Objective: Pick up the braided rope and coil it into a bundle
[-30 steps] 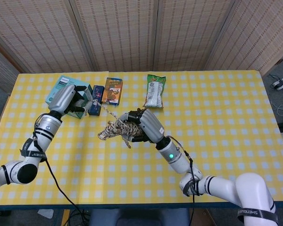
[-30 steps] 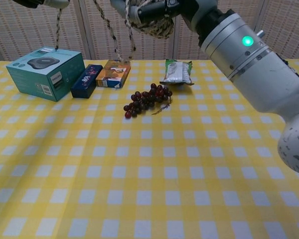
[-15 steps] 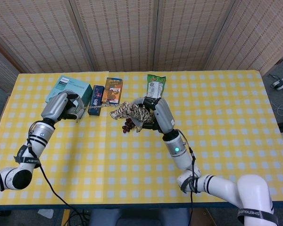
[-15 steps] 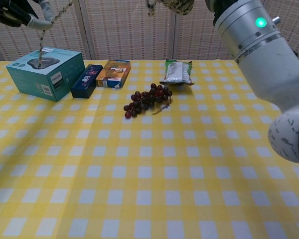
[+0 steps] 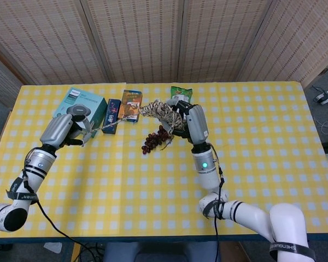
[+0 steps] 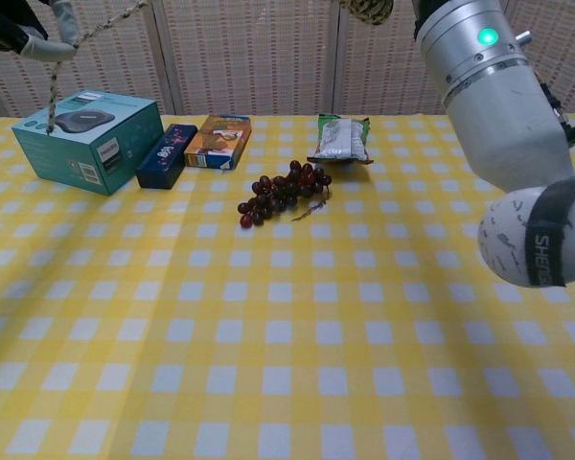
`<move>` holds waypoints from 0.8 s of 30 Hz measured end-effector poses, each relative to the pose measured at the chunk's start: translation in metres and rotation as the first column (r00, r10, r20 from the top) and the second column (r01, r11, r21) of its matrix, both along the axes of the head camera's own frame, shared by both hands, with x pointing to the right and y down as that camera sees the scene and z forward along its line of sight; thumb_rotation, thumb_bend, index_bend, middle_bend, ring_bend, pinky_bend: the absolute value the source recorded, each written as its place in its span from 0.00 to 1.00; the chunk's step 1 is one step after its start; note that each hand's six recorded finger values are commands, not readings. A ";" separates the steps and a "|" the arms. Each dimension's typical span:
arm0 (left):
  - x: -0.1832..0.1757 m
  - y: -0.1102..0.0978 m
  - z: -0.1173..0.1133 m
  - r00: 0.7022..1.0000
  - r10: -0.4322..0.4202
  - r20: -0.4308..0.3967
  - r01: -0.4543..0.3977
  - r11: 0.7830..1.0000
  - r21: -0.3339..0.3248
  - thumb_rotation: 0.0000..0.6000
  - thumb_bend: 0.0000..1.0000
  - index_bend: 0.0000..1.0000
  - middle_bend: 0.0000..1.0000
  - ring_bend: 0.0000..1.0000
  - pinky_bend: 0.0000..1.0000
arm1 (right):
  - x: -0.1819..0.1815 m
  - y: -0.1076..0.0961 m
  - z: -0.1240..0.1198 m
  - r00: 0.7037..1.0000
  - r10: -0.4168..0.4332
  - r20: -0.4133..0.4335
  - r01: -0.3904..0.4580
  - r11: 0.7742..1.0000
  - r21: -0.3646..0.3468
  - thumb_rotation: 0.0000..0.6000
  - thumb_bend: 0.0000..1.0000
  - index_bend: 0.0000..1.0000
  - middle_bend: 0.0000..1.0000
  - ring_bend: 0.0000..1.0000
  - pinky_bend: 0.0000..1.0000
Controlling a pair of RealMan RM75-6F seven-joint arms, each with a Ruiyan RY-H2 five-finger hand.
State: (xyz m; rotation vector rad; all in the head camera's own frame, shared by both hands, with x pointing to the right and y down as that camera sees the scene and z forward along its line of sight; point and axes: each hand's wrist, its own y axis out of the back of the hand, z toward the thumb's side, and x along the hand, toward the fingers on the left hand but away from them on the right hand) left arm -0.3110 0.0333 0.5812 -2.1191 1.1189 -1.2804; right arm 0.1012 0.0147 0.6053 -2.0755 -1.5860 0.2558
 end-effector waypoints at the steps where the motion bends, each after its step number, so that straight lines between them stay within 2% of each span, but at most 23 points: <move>1: 0.001 0.001 -0.002 1.000 0.007 -0.002 -0.007 1.000 0.002 1.00 0.41 0.75 1.00 1.00 1.00 | 0.000 -0.001 0.001 1.000 0.004 -0.008 -0.004 1.000 -0.004 1.00 0.35 0.83 0.66 0.59 0.74; 4: 0.005 0.003 -0.009 0.999 0.034 -0.012 -0.034 0.999 0.018 1.00 0.41 0.75 1.00 1.00 1.00 | -0.003 -0.003 0.005 0.999 0.007 -0.045 -0.007 1.000 -0.015 1.00 0.35 0.83 0.66 0.59 0.74; 10: 0.020 0.003 -0.033 0.994 0.107 -0.034 -0.103 0.989 0.109 1.00 0.40 0.76 1.00 1.00 1.00 | -0.017 -0.004 0.011 0.994 -0.020 -0.111 0.015 0.999 -0.046 1.00 0.36 0.83 0.66 0.59 0.74; 13: 0.030 0.002 -0.048 0.988 0.149 -0.035 -0.140 0.972 0.189 1.00 0.40 0.76 1.00 1.00 1.00 | -0.025 -0.002 0.012 0.990 -0.040 -0.135 0.032 0.998 -0.060 1.00 0.36 0.83 0.66 0.59 0.74; 17: 0.044 0.003 -0.061 0.980 0.198 -0.030 -0.183 0.947 0.265 1.00 0.40 0.76 1.00 1.00 1.00 | -0.034 0.000 0.013 0.986 -0.061 -0.155 0.049 0.996 -0.076 1.00 0.36 0.83 0.66 0.59 0.74; 24: 0.068 0.006 -0.073 0.960 0.278 -0.031 -0.252 0.909 0.332 1.00 0.40 0.76 1.00 1.00 1.00 | -0.046 0.001 0.017 0.983 -0.071 -0.172 0.053 0.993 -0.109 1.00 0.36 0.83 0.66 0.59 0.74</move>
